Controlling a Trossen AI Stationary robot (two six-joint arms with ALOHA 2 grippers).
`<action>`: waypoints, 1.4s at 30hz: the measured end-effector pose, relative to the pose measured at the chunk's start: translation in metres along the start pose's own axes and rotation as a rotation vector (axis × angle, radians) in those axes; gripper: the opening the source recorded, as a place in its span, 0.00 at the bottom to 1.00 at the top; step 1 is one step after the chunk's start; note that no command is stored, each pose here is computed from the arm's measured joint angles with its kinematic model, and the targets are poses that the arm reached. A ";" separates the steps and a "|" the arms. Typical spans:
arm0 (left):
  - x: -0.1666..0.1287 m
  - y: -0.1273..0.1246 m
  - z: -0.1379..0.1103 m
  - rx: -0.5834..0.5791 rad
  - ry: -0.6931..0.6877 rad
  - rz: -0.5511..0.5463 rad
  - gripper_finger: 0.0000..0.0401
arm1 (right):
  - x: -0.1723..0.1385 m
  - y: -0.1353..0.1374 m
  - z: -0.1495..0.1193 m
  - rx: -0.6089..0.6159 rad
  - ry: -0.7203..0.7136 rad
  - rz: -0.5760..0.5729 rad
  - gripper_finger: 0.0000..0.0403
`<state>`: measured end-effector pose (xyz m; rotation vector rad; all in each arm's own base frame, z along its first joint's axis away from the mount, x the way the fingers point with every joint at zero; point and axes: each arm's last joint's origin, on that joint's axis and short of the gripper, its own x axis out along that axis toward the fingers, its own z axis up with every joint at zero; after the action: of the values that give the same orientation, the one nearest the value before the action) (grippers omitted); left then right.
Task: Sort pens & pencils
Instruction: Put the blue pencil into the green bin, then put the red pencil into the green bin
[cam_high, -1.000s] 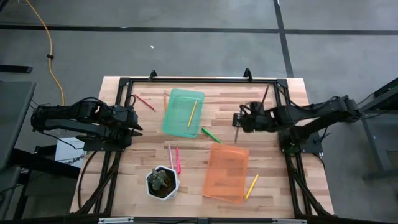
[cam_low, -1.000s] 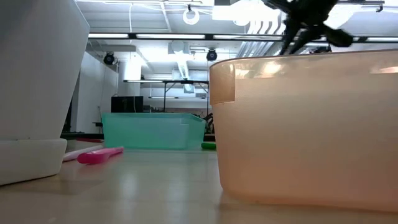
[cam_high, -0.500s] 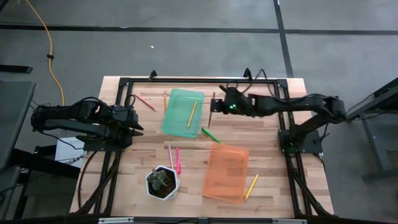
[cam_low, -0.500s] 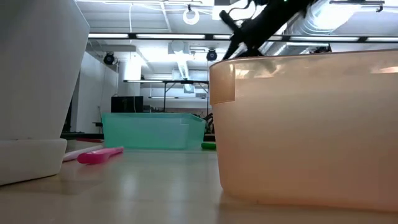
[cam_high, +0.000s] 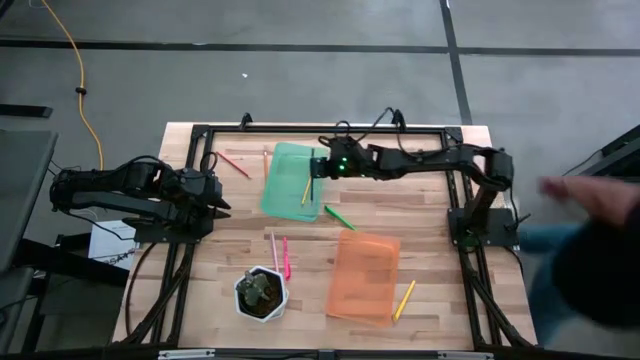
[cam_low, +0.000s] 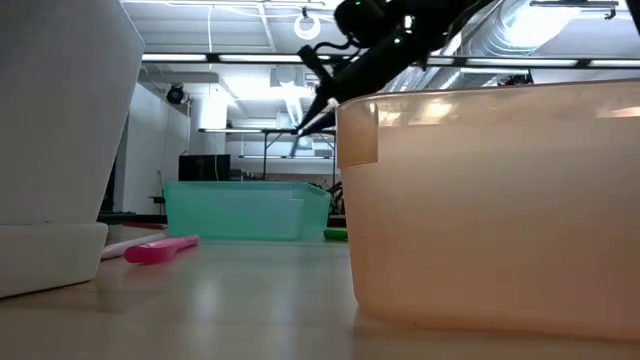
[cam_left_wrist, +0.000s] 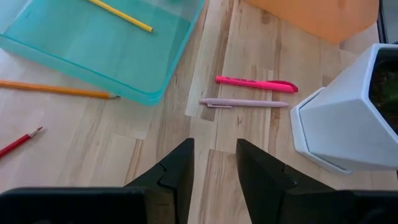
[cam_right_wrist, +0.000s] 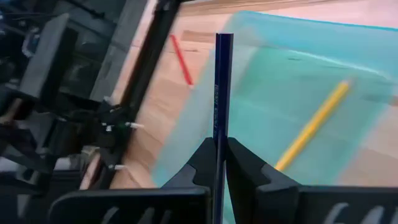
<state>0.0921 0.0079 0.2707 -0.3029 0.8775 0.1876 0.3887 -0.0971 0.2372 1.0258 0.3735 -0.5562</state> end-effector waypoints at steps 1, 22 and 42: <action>0.000 0.000 0.000 -0.004 0.001 -0.003 0.27 | 0.003 0.002 0.002 -0.006 0.006 0.006 0.02; 0.000 0.001 0.001 0.006 -0.013 0.034 0.27 | 0.035 0.002 0.016 -0.071 0.059 -0.032 0.20; 0.026 0.011 0.022 0.012 0.063 0.242 0.27 | -0.018 0.054 0.023 -0.255 -0.071 0.202 0.21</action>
<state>0.1215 0.0265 0.2617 -0.1918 0.9764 0.3988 0.4072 -0.0912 0.2958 0.7851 0.2663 -0.3518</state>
